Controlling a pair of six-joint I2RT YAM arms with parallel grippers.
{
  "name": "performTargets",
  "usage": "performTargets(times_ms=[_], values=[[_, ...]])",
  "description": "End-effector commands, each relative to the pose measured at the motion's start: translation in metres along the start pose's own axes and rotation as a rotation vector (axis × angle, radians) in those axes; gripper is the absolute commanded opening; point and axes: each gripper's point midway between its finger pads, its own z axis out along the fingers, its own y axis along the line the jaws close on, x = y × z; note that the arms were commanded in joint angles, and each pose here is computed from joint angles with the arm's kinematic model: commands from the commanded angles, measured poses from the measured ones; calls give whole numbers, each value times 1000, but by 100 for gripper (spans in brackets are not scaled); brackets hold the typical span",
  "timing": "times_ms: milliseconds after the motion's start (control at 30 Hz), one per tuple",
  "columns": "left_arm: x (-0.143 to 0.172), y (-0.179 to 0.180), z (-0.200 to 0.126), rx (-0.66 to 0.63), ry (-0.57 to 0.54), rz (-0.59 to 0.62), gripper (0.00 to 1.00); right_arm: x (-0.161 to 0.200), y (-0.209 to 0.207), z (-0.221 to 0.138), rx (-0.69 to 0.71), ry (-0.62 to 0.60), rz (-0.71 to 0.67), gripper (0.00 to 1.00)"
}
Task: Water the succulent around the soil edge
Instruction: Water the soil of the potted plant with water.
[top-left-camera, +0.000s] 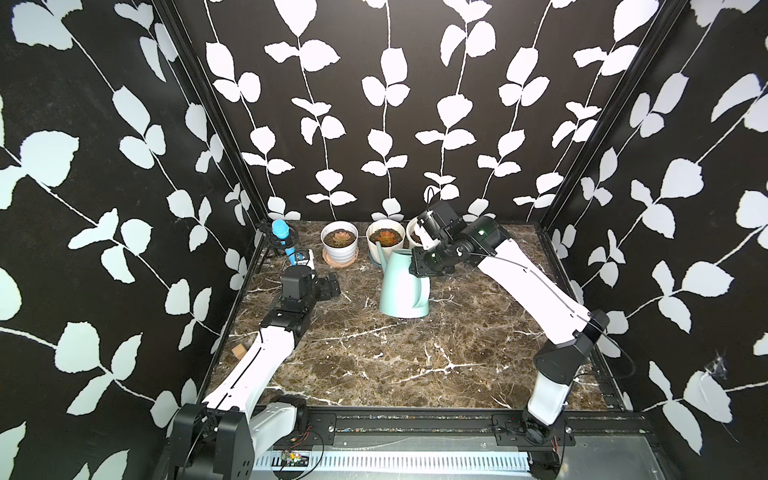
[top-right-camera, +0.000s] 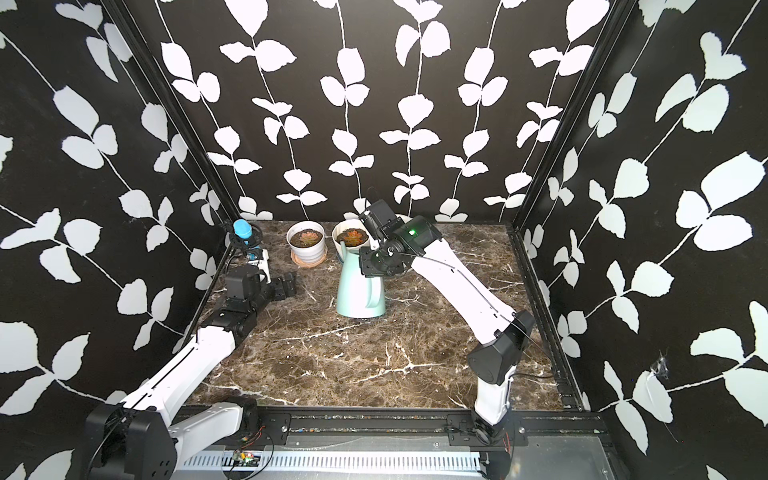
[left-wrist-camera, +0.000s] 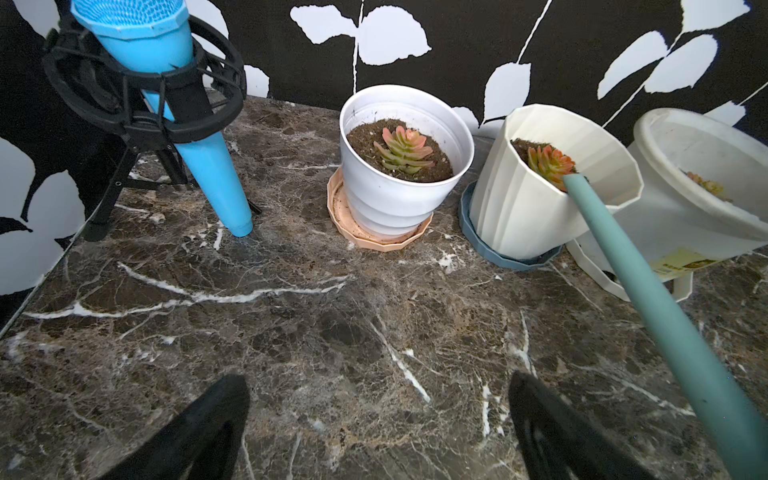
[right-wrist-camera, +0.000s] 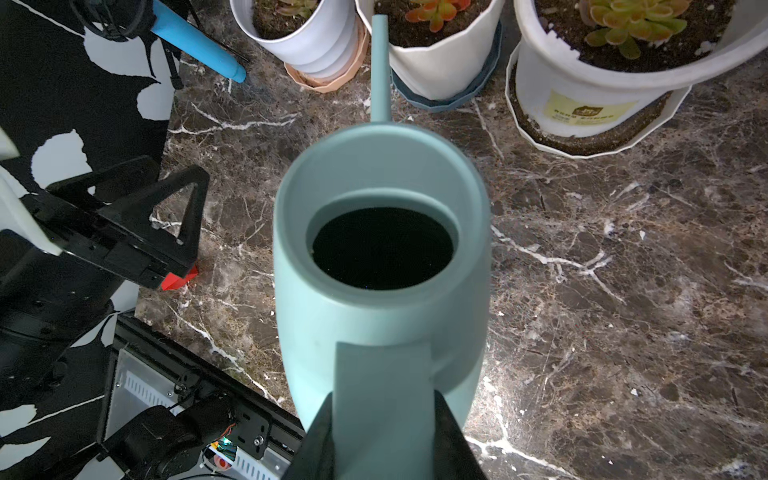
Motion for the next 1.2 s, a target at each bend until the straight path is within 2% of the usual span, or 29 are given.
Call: performTargets(times_ms=[0,833,1033,1167], values=[[-20,-7,-5,21,-49,-2,99,-16,19,-18,-58,-71,-17,0],[-19,-7,-4,24,-46,-5,99,-25,27,-13,-76,-90,-17,0],[-19,-8,-4,25,-45,-6,99,-23,31,-17,-105,-113,-50,0],[-19,-7,-4,23,-46,-5,99,-17,29,-18,-120,-171,-92,0]])
